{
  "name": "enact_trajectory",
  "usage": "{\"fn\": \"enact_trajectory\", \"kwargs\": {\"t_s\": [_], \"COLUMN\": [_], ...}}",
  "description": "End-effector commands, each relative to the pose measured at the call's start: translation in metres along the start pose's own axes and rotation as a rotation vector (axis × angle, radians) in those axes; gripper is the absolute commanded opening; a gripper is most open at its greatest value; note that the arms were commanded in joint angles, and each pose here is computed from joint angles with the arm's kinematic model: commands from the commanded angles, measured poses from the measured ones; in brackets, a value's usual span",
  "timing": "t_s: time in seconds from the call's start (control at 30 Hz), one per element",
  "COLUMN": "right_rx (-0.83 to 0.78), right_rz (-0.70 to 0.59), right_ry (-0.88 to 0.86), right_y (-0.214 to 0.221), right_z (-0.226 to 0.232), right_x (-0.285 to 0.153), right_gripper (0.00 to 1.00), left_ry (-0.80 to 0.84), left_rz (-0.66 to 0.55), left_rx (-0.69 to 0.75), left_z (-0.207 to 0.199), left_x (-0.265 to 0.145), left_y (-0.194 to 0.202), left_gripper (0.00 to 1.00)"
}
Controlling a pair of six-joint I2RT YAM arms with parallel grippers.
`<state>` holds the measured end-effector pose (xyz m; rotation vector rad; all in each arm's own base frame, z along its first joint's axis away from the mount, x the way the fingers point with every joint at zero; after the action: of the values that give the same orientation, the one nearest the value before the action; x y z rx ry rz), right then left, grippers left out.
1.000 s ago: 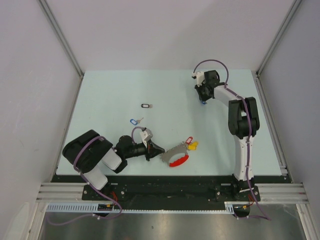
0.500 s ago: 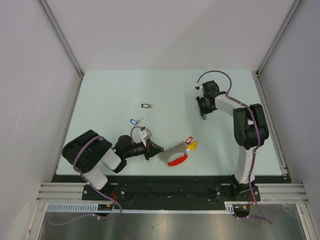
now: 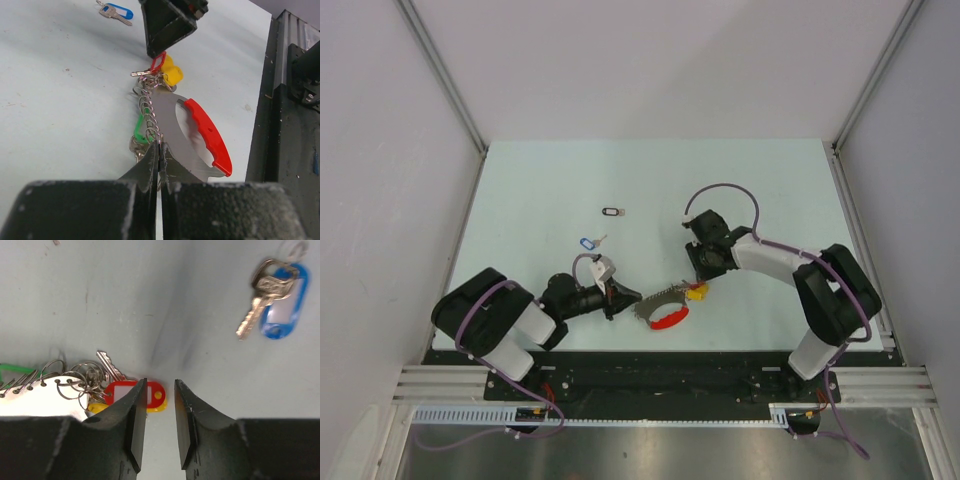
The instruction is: Put the keys on the keyring
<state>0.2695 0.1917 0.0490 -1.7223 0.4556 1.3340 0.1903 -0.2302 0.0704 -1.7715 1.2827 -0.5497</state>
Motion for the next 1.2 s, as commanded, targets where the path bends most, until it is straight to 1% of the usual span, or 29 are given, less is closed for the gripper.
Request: {"fn": "enact_trajectory", "kwargs": {"t_s": [0.0, 0.03, 0.1, 0.17, 0.2, 0.27, 0.3, 0.33, 0.5, 0.6, 0.73, 0.9, 1.17], "right_rx": [-0.048, -0.057, -0.084, -0.058, -0.078, -0.096, -0.108, -0.119, -0.091, -0.108, -0.136, -0.130, -0.163], "right_rz": [-0.196, -0.214, -0.253, -0.280, -0.311, -0.314, -0.343, -0.336, -0.366, -0.357, -0.325, -0.286, -0.202], "right_ry": [0.149, 0.191, 0.218, 0.220, 0.219, 0.234, 0.209, 0.196, 0.191, 0.196, 0.284, 0.367, 0.363], "right_y": [-0.038, -0.042, -0.050, -0.055, -0.061, -0.063, -0.069, -0.068, -0.072, -0.073, -0.072, -0.072, -0.067], "right_z": [-0.024, -0.034, -0.046, -0.061, -0.066, -0.080, -0.080, -0.082, -0.101, -0.096, -0.094, -0.099, -0.094], "right_x": [-0.037, -0.040, -0.043, -0.043, -0.042, -0.036, -0.033, -0.026, -0.015, -0.009, 0.002, 0.010, 0.025], "right_gripper": [0.35, 0.35, 0.36, 0.36, 0.37, 0.36, 0.36, 0.36, 0.36, 0.36, 0.36, 0.33, 0.27], "left_ry": [0.141, 0.142, 0.142, 0.142, 0.144, 0.145, 0.147, 0.147, 0.145, 0.146, 0.150, 0.148, 0.154], "left_rz": [-0.305, -0.303, -0.303, -0.303, -0.302, -0.298, -0.299, -0.294, -0.292, -0.287, -0.280, -0.285, -0.282], "left_rx": [0.231, 0.231, 0.231, 0.231, 0.231, 0.227, 0.228, 0.224, 0.222, 0.220, 0.211, 0.212, 0.210], "left_z": [-0.033, -0.033, -0.033, -0.032, -0.033, -0.032, -0.032, -0.032, -0.031, -0.030, -0.030, -0.030, -0.031], "left_x": [-0.001, -0.001, -0.001, 0.000, 0.000, 0.001, 0.001, 0.001, 0.002, 0.003, 0.005, 0.004, 0.004], "left_y": [-0.071, -0.070, -0.070, -0.071, -0.070, -0.070, -0.070, -0.069, -0.068, -0.067, -0.066, -0.067, -0.067], "left_gripper": [0.00, 0.00, 0.00, 0.01, 0.00, 0.00, 0.00, 0.00, 0.00, 0.00, 0.00, 0.01, 0.00]}}
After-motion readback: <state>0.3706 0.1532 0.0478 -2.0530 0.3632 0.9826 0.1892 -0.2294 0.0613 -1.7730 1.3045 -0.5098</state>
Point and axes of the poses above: each gripper's point midway between its finger pads, its own x axis out along the fingers, its own z axis along the line the jaws close on, y = z × x, the point moved 3 cm from there along -x, back along the fingers, and after that the axes turned 14 degrees about -x, right-handed, at the moved point
